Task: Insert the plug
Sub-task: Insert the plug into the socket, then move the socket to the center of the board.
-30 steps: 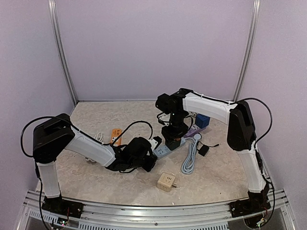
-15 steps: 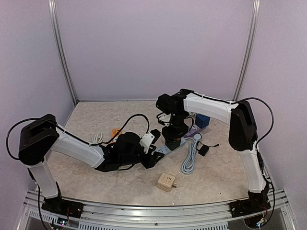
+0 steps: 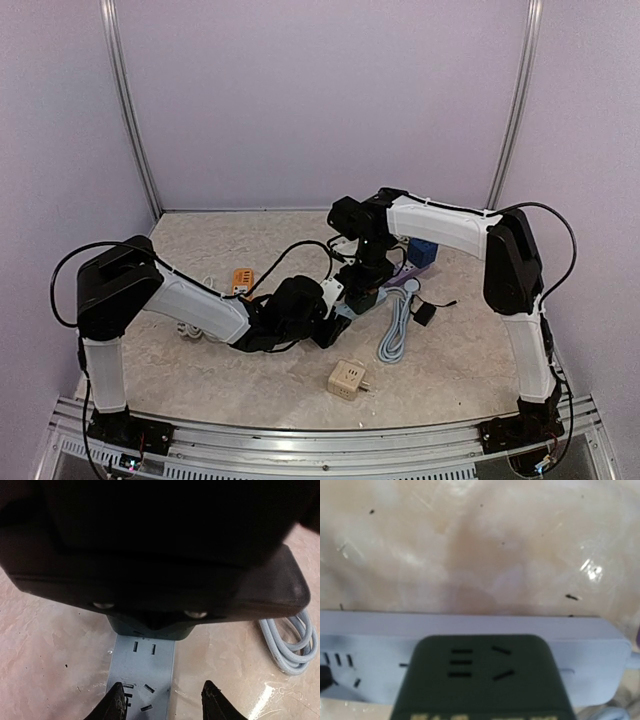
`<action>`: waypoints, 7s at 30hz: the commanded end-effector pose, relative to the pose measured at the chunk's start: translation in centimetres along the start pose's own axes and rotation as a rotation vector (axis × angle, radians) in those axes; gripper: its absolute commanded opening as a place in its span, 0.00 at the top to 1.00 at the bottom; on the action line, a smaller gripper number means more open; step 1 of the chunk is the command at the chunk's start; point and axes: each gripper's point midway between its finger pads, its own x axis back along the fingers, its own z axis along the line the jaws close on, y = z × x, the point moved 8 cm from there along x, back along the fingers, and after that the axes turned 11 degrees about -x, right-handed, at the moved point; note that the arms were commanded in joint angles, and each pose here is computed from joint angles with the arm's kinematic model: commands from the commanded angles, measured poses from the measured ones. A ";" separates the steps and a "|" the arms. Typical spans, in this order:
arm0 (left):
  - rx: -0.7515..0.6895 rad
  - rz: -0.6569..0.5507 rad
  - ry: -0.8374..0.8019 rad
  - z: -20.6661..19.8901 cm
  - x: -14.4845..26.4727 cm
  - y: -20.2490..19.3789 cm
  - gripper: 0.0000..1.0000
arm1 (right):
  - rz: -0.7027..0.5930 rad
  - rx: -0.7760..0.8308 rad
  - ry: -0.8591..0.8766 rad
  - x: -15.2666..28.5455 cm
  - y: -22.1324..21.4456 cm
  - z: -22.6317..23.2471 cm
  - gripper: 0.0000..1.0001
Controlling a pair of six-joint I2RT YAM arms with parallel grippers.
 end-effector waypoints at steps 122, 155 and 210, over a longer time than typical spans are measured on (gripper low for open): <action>-0.040 -0.162 -0.158 -2.1 0.0 -6.5 0.82 | -0.214 0.052 -0.002 2.4 -1.8 0.3 0.42; 0.004 -0.165 -0.099 -0.3 0.5 -5.9 0.82 | 0.074 0.151 0.113 -5.6 -6.8 2.9 0.86; 0.081 -0.203 0.293 2.6 10.5 -0.9 0.01 | -0.686 -0.037 0.012 9.1 13.1 -0.5 0.86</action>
